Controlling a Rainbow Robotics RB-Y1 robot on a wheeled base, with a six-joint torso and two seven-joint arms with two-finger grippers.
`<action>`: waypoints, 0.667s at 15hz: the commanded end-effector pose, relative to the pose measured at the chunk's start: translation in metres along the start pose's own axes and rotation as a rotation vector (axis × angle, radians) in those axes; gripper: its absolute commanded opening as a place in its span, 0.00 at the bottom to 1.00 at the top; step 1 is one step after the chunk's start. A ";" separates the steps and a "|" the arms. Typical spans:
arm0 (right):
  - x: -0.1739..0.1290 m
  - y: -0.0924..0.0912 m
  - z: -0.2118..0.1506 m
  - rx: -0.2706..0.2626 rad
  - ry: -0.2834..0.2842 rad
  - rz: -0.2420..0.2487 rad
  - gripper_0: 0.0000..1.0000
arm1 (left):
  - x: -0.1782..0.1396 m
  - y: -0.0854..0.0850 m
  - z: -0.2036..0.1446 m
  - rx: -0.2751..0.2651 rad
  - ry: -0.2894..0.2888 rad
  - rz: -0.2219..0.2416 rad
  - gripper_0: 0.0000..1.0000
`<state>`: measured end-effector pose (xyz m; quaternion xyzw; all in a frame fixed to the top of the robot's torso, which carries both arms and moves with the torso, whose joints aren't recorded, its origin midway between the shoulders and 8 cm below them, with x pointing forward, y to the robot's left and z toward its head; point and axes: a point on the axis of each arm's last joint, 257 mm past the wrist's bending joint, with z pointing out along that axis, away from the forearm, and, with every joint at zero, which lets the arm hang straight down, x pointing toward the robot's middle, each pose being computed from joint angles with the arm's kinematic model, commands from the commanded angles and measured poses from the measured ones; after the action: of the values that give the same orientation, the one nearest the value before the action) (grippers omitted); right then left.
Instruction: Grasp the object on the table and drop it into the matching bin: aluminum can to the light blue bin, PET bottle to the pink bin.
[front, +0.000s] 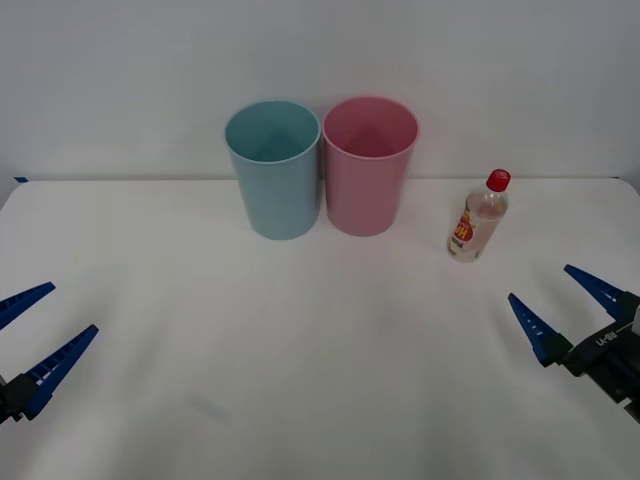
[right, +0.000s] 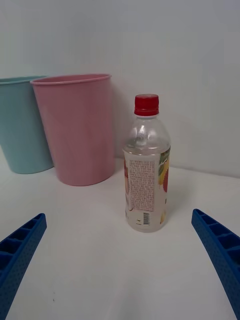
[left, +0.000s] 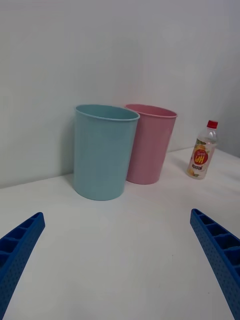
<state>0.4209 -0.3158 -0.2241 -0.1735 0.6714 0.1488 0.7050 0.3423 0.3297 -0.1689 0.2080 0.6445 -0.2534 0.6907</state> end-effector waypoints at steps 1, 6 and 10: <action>0.010 -0.005 0.017 0.010 0.007 0.017 1.00 | 0.000 0.000 0.000 0.000 0.000 0.000 1.00; 0.024 -0.013 0.046 0.026 0.027 0.009 1.00 | 0.000 0.000 0.000 0.000 0.000 0.000 1.00; 0.034 -0.019 0.072 0.036 0.042 0.012 1.00 | 0.000 0.000 0.000 0.000 0.000 0.000 1.00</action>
<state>0.4895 -0.3031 -0.2514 -0.1594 0.6880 0.1375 0.6945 0.3423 0.3297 -0.1689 0.2080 0.6445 -0.2534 0.6907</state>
